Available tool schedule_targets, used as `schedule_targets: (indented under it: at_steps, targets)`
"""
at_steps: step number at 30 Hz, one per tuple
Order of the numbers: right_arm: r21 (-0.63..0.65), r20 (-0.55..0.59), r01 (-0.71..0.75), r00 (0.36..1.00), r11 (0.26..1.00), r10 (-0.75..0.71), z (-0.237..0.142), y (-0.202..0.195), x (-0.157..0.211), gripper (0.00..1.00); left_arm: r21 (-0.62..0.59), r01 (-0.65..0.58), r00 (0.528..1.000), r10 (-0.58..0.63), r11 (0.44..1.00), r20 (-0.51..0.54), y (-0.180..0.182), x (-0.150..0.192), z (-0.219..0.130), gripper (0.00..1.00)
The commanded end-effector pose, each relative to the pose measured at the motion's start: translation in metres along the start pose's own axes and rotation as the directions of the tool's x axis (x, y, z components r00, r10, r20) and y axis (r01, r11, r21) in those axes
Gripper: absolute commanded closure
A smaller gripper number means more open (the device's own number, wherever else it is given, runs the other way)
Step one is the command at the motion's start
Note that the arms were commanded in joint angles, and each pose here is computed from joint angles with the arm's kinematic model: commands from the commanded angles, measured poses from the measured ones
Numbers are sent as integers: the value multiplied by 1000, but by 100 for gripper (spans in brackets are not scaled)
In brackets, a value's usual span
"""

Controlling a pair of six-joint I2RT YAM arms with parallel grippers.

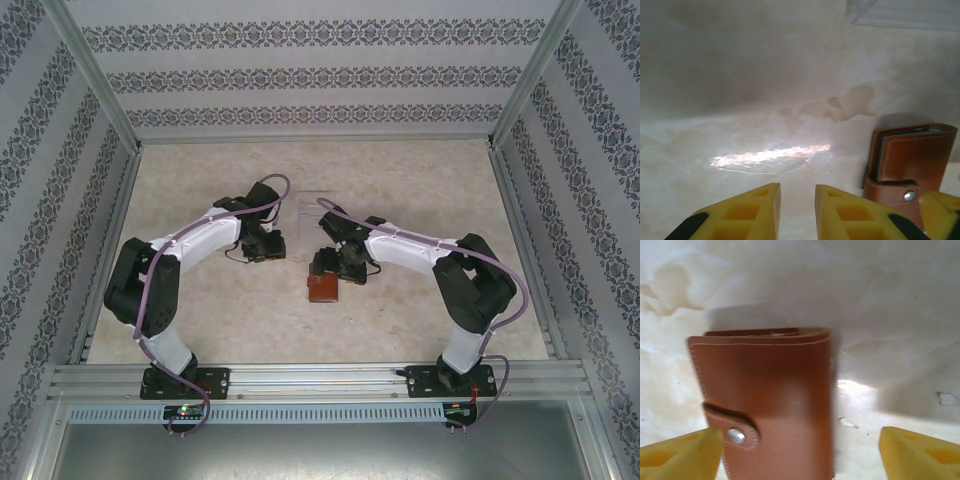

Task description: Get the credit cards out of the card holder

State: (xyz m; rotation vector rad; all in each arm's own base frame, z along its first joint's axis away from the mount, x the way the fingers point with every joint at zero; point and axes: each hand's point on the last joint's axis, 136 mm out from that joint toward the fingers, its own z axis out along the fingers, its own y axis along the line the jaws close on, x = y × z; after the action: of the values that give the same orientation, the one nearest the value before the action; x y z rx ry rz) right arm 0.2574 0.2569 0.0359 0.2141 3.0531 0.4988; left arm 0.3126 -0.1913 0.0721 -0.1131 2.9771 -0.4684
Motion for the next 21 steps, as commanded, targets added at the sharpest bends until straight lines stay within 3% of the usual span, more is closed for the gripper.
schedule_targets:
  at_steps: [1,8,14,21]
  targets:
    - [-135,-13,46,999,990,-48,-2,6,0,28,20,14,1000,-14,1000,-4,-20,-1,4,75]
    - [-251,-19,70,997,965,-78,-1,-8,-4,39,-21,-16,999,15,1000,-29,-42,14,13,75]
    - [-351,-26,74,996,933,-89,-5,-6,-10,43,-38,-29,999,27,999,-39,-61,28,21,75]
    - [-384,-49,77,993,920,-104,3,-11,-16,46,-55,-54,996,50,997,-75,-80,41,36,75]
